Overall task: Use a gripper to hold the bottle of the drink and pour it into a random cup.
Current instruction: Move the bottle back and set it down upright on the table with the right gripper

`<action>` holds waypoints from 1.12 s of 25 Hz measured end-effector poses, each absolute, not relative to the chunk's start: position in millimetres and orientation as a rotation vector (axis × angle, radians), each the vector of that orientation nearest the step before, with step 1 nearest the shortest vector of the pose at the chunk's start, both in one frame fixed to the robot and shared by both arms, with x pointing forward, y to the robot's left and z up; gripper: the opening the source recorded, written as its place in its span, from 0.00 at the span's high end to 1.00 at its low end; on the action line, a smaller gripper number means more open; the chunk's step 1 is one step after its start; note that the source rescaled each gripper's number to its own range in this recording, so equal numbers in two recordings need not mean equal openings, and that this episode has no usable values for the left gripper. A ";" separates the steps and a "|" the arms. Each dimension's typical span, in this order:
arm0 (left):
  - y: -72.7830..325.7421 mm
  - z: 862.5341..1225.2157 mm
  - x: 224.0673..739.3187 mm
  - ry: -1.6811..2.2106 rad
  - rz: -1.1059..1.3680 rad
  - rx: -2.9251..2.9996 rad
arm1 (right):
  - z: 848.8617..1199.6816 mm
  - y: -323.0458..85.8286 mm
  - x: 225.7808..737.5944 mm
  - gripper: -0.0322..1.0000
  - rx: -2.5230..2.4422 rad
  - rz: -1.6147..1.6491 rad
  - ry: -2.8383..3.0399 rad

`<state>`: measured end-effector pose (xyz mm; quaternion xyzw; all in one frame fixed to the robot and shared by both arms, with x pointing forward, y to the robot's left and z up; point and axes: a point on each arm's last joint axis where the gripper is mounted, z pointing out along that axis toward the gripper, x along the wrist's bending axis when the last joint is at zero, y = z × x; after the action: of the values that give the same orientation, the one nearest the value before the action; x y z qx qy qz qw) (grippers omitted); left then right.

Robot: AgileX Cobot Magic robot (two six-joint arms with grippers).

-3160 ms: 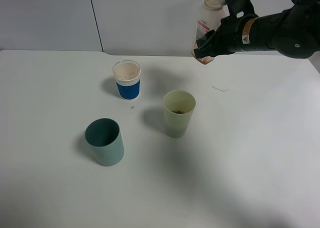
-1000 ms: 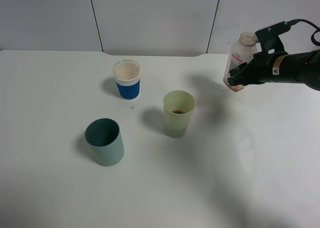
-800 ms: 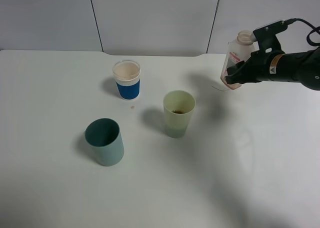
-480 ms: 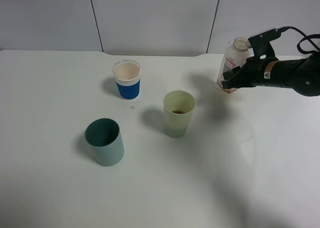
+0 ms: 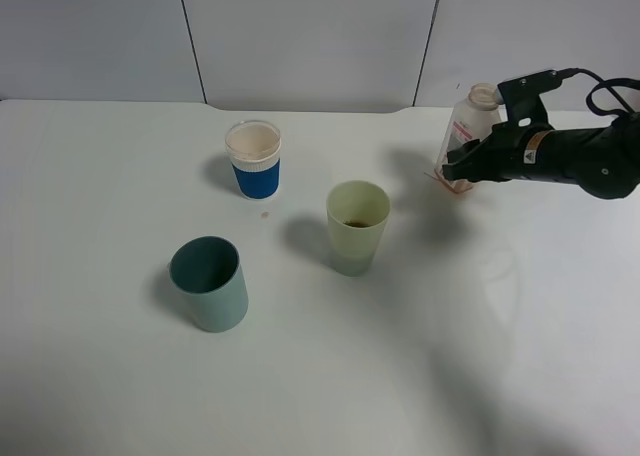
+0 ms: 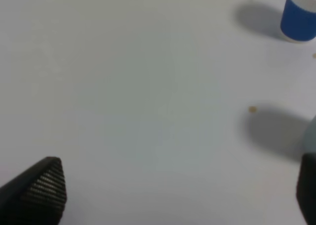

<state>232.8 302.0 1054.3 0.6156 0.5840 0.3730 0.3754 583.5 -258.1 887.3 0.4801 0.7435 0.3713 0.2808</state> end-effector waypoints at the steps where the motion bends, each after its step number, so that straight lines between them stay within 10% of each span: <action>1: 302.0 1054.3 232.8 1.494 0.955 1.575 | 885.4 -258.1 583.5 0.97 1.291 0.992 1.997; 20: 302.0 1054.3 232.8 1.494 0.955 1.575 | 873.0 -257.2 584.5 0.78 1.307 0.995 2.013; 28: 302.0 1054.3 232.8 1.494 0.955 1.575 | 871.7 -258.0 583.8 0.28 1.317 0.976 2.023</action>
<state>232.8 302.0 1054.3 0.6156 0.5840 0.3730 0.3754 583.8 -258.0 871.7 0.4878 0.7491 0.3612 0.2655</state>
